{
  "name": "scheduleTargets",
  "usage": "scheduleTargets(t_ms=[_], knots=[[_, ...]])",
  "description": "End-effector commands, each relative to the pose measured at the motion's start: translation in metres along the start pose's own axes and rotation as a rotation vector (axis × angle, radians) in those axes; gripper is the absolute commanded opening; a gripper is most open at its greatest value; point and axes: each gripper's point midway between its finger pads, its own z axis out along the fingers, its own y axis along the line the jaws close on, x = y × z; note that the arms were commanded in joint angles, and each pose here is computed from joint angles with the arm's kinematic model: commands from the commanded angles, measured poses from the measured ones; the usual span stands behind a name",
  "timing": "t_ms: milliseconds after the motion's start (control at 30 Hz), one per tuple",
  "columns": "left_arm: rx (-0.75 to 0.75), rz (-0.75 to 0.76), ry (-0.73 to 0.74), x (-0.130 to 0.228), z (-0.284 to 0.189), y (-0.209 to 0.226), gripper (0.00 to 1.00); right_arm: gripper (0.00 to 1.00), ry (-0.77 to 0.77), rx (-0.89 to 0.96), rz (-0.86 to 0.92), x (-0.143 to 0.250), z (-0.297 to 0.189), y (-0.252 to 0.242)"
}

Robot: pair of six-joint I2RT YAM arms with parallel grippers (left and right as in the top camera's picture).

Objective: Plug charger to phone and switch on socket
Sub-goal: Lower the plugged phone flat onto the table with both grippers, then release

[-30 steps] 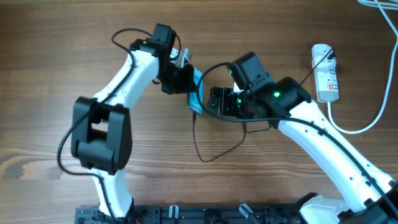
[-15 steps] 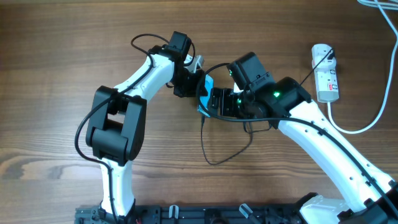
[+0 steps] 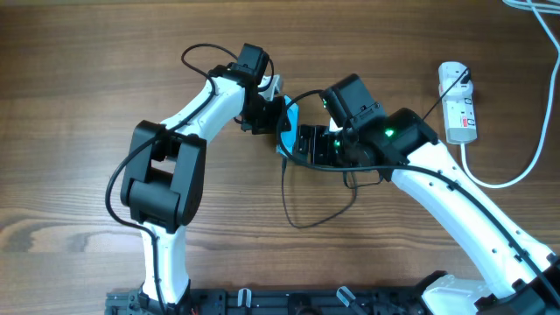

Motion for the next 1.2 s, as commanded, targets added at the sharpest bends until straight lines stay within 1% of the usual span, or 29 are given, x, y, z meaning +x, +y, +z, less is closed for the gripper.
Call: scheduleTargets(t_ms=[0,233,300,367,467,500,567,700,833,967,1033,1100,1167], knots=[[-0.07,-0.016,0.021,0.008,0.007,0.017,0.49,1.0,-0.004,0.003,-0.011,0.0,-0.004,0.0],[-0.097,-0.024,0.03,0.011,0.007,0.022,0.49,1.0,0.019,0.033,-0.006,0.006,-0.004,-0.007],[-0.111,-0.028,0.035,0.013,0.005,0.024,0.55,1.0,0.023,0.046,-0.003,0.007,-0.004,-0.009],[-0.132,-0.038,0.033,0.013,-0.004,0.027,0.55,1.0,0.019,0.09,0.014,0.008,-0.005,-0.018],[-0.126,-0.046,-0.006,0.004,-0.031,0.023,0.64,1.0,0.016,0.128,0.055,0.009,-0.006,-0.025],[-0.117,-0.043,-0.042,-0.002,-0.048,0.018,0.69,1.0,0.016,0.127,0.055,0.009,-0.005,-0.025],[-0.103,-0.033,-0.127,-0.012,-0.082,0.008,1.0,1.0,0.017,0.127,0.048,0.009,-0.006,-0.025],[-0.133,-0.045,-0.349,-0.023,-0.165,-0.003,1.0,1.0,-0.011,0.164,0.046,0.005,-0.006,-0.032],[-0.22,-0.028,-0.559,-0.013,-0.245,-0.007,1.0,1.0,-0.046,0.201,0.086,-0.008,-0.011,-0.048],[-0.228,-0.02,-0.618,0.007,-0.279,-0.015,1.0,1.0,-0.099,0.214,0.196,-0.038,-0.029,-0.08],[-0.22,-0.012,-0.643,0.013,-0.29,-0.019,1.0,1.0,-0.133,0.2,0.198,-0.057,-0.043,-0.097],[-0.215,-0.009,-0.657,0.015,-0.295,-0.021,1.0,1.0,-0.203,0.216,0.234,-0.081,-0.067,-0.125],[-0.215,-0.009,-0.657,0.016,-0.295,-0.021,1.0,1.0,-0.3,0.255,0.321,-0.104,-0.09,-0.159]])
